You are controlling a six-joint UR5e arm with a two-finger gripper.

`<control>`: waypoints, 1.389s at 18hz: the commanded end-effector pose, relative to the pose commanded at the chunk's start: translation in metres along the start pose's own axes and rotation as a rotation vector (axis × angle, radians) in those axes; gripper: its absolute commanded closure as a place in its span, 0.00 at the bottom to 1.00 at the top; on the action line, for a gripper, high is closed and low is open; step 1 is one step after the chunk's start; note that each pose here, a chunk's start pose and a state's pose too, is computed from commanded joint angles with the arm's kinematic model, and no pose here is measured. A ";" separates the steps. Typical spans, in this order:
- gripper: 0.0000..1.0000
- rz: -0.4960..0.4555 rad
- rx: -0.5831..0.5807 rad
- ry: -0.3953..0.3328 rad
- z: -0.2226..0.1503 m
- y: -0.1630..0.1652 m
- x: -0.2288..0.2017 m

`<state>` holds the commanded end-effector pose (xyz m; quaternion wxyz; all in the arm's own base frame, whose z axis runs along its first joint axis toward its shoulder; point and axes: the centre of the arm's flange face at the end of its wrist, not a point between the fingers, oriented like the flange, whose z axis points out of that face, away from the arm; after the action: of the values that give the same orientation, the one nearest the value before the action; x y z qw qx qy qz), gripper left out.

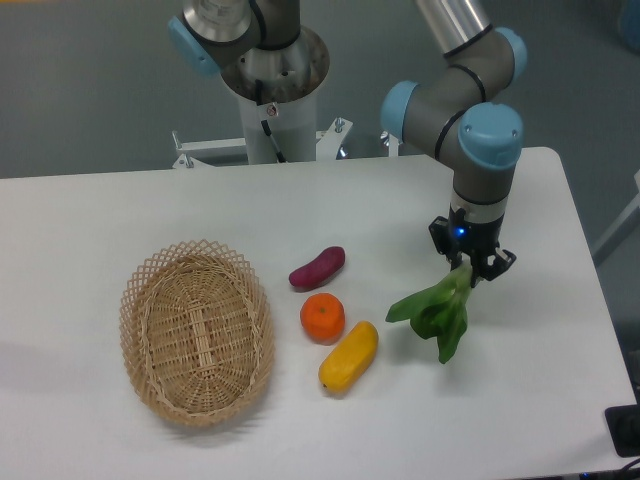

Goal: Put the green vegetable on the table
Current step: 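Lower the held bok choy toward the table surface, then open the gripper to release the bok choy and lift away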

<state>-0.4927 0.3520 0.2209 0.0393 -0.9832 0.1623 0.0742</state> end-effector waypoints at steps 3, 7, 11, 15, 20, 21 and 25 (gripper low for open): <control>0.59 0.001 -0.001 0.002 0.001 -0.001 0.000; 0.43 0.001 -0.001 0.002 0.001 -0.001 0.000; 0.00 -0.005 0.003 -0.018 -0.008 -0.002 -0.004; 0.00 0.001 0.008 -0.065 -0.031 -0.005 -0.015; 0.00 0.035 0.020 -0.167 -0.079 -0.033 -0.048; 0.00 0.035 0.021 -0.182 -0.088 -0.034 -0.052; 0.00 0.037 0.021 -0.172 -0.121 -0.032 -0.061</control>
<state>-0.5233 0.3889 0.3511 0.0620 -0.9695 0.1772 0.1575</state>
